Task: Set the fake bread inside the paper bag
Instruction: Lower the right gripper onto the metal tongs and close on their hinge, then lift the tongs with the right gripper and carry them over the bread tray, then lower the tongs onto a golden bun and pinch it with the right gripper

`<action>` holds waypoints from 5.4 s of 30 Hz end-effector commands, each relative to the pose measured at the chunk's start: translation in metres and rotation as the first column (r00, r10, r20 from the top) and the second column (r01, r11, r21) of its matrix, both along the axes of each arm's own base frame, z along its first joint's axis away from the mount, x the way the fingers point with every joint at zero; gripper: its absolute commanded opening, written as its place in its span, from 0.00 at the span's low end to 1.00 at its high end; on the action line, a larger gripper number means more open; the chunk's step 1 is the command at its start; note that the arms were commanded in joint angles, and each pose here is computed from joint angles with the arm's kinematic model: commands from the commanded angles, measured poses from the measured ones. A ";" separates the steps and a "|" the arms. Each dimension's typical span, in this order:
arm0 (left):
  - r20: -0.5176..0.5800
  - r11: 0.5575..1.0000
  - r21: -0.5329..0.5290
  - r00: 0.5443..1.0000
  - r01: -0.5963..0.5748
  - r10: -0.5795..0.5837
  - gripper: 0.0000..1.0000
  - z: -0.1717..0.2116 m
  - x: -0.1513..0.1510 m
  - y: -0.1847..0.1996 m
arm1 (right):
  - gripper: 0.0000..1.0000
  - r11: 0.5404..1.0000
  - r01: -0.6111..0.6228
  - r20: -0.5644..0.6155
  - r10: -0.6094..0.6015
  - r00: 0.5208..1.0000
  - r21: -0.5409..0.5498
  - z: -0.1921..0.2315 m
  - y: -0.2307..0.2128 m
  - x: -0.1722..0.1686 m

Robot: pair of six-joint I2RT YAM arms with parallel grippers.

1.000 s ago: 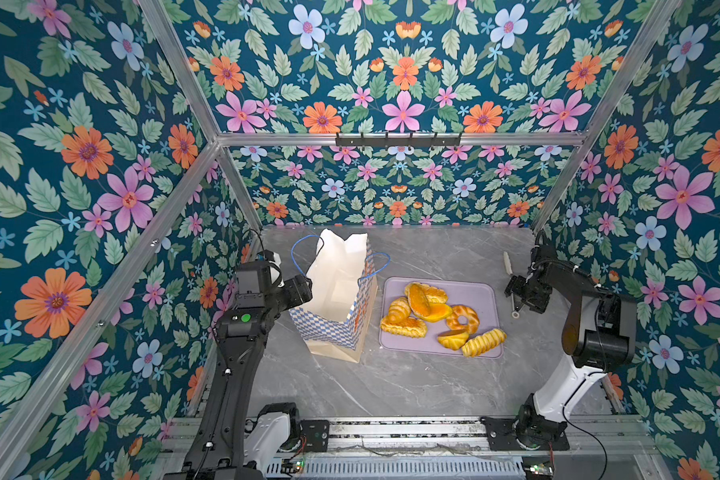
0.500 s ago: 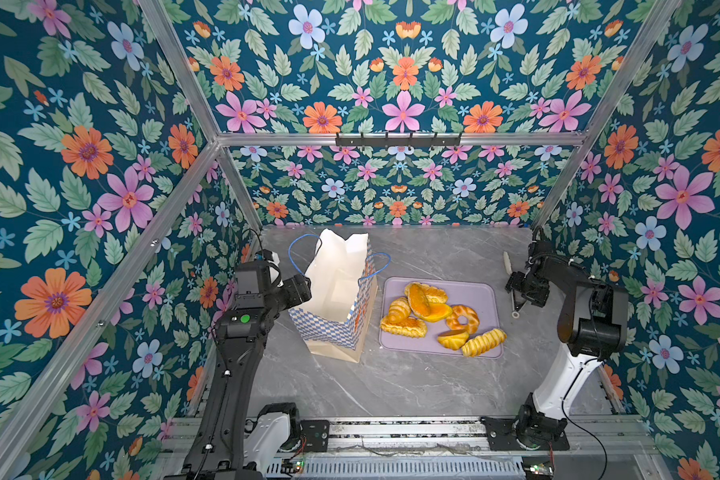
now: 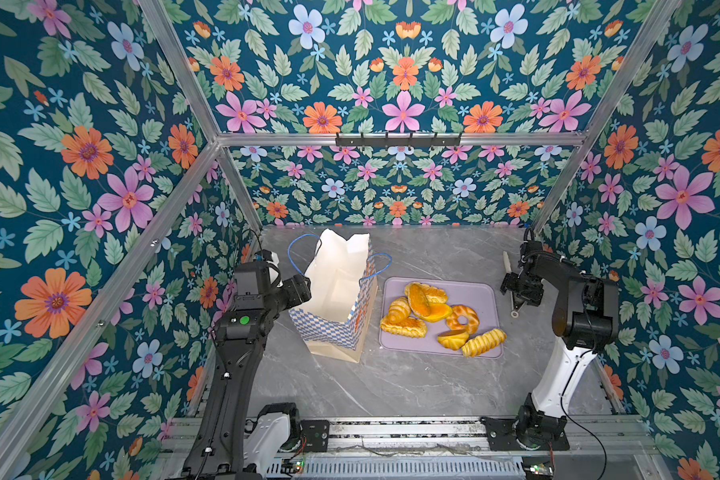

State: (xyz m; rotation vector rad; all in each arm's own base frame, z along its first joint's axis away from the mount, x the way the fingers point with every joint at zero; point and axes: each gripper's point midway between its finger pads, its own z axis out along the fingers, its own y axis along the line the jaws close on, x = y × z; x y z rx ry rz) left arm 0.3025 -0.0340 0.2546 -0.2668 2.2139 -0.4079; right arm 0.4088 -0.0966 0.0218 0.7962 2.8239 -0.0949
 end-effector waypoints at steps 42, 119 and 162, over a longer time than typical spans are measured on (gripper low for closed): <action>0.027 1.000 0.013 1.000 -0.008 0.008 0.83 0.022 -0.002 0.003 | 0.53 1.000 0.013 0.104 -0.012 0.994 -0.010 0.028 -0.001 -0.019; -0.019 0.999 0.017 0.999 0.044 -0.044 0.27 0.019 0.009 -0.005 | 0.48 0.641 -0.767 0.208 0.745 0.634 0.044 0.202 0.288 -0.163; 0.018 0.999 0.026 0.999 -0.039 0.038 0.55 0.020 -0.010 0.007 | 0.51 0.642 -0.763 0.072 0.760 0.646 0.066 0.157 0.297 -0.151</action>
